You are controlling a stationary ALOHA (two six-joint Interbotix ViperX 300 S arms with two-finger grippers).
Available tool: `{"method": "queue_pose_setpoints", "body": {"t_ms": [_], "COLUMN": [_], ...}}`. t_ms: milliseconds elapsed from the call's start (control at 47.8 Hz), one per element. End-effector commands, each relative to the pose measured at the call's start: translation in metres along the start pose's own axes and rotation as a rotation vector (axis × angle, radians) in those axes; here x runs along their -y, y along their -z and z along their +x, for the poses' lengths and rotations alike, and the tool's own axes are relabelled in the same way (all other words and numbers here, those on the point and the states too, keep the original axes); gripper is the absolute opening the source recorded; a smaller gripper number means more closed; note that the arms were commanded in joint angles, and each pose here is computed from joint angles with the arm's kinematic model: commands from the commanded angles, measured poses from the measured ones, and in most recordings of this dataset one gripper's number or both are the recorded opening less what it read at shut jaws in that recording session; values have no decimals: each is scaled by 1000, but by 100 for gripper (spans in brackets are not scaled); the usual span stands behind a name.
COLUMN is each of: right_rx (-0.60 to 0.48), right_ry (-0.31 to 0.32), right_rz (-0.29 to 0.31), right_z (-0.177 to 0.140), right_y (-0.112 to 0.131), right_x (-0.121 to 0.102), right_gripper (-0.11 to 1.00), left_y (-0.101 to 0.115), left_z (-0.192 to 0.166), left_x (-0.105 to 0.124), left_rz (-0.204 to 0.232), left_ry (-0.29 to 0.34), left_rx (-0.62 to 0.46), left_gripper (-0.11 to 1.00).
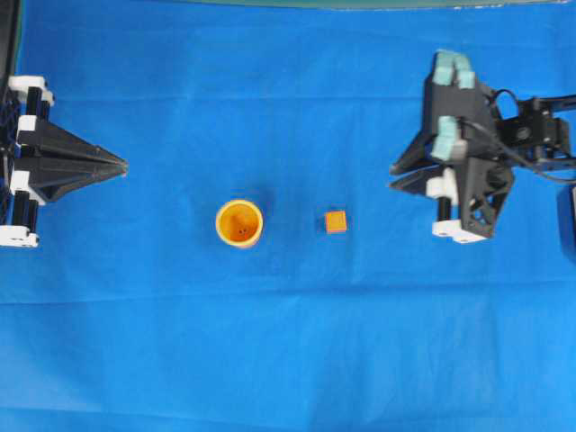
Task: Move the block forward with right arm.
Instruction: 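Move the right gripper left toward the small orange cube, then lower the open right gripper around the orange cube and close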
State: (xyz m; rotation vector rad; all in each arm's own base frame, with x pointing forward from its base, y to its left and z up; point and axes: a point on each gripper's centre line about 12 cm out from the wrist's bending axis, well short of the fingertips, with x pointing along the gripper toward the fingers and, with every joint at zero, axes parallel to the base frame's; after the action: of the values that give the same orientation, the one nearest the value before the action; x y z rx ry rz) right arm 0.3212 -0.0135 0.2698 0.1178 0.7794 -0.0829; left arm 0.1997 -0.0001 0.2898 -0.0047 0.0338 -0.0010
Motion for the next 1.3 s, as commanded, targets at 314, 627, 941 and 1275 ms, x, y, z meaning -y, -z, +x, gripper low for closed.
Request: {"method": "queue_pose_setpoints", "body": {"t_ms": [314, 627, 941, 1275], "right_rx": [-58, -175, -232, -266], "right_ry": [4, 1, 1, -7], "right_rz": [-33, -91, -121, -156], "right_z": [36, 79, 105, 133], "right_y": [-19, -2, 9, 22], "right_x": [-4, -9, -8, -12], "right_gripper": [55, 56, 56, 56], "left_y": [-14, -14, -15, -15], "left_z": [2, 2, 2, 2], "left_x": [-1, -1, -1, -1], "left_rz": [0, 0, 2, 2], "left_ry": [-3, -3, -3, -3], "left_rx": [37, 37, 38, 38], "left_gripper": [1, 1, 1, 1]}}
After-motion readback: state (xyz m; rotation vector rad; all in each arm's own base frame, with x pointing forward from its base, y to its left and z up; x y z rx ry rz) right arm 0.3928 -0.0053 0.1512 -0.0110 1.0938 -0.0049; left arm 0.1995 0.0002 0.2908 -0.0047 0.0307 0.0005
